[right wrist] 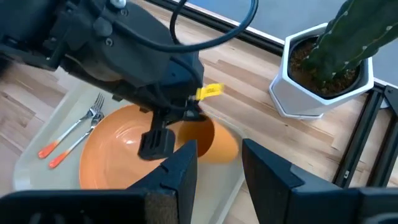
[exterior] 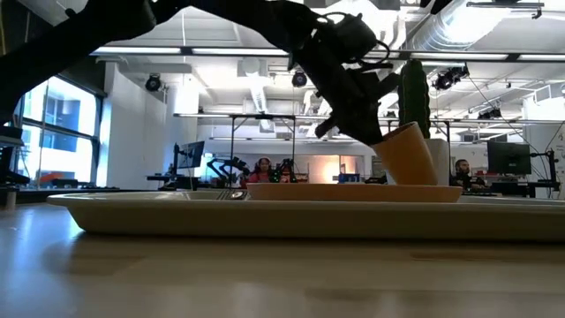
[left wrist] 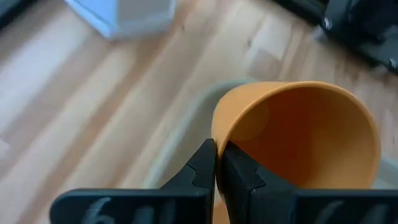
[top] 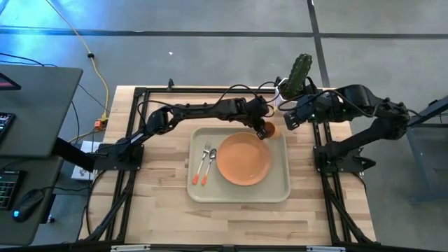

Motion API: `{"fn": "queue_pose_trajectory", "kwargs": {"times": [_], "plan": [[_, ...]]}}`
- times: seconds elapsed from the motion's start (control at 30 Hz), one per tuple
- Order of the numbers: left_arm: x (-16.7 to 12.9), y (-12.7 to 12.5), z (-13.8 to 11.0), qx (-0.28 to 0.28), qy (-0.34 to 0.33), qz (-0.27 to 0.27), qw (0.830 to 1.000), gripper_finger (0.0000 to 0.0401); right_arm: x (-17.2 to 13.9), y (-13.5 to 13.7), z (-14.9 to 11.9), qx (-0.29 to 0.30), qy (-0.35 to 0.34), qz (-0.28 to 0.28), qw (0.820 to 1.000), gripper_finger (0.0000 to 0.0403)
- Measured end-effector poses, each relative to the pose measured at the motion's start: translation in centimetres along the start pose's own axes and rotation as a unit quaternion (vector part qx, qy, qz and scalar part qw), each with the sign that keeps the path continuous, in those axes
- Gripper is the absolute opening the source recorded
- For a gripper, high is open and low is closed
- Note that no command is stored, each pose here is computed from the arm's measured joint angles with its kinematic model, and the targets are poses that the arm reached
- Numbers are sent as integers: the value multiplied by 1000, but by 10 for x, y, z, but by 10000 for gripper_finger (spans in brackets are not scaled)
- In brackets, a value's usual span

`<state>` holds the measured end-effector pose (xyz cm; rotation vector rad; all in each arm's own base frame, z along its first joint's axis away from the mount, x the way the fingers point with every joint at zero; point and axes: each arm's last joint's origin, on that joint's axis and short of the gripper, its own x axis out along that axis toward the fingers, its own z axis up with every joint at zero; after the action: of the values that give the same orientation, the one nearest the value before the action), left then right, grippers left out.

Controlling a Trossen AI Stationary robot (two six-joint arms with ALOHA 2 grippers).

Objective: Pick and place plate/cup/fork/spoon on tray
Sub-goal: Put the orange cup on the light brown serving tray to the top right of orange plate

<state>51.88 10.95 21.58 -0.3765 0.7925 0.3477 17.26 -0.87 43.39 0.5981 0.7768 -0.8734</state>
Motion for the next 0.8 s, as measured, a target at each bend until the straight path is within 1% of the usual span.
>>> {"fn": "queue_pose_trajectory", "kwargs": {"times": [0.17, 0.43, 0.8], "plan": [[1, 1, -1, 7, 13, -16, 1000, 7, 0, 0, 0, 3, 3, 1, 1000, 119], [1, 1, -4, 12, 28, -24, 999, 11, 1, 0, 0, 10, 4, 1, 1000, 119], [1, 2, -4, 16, 29, -23, 999, 84, 1, 0, 0, 19, 6, 2, 1000, 119]]}}
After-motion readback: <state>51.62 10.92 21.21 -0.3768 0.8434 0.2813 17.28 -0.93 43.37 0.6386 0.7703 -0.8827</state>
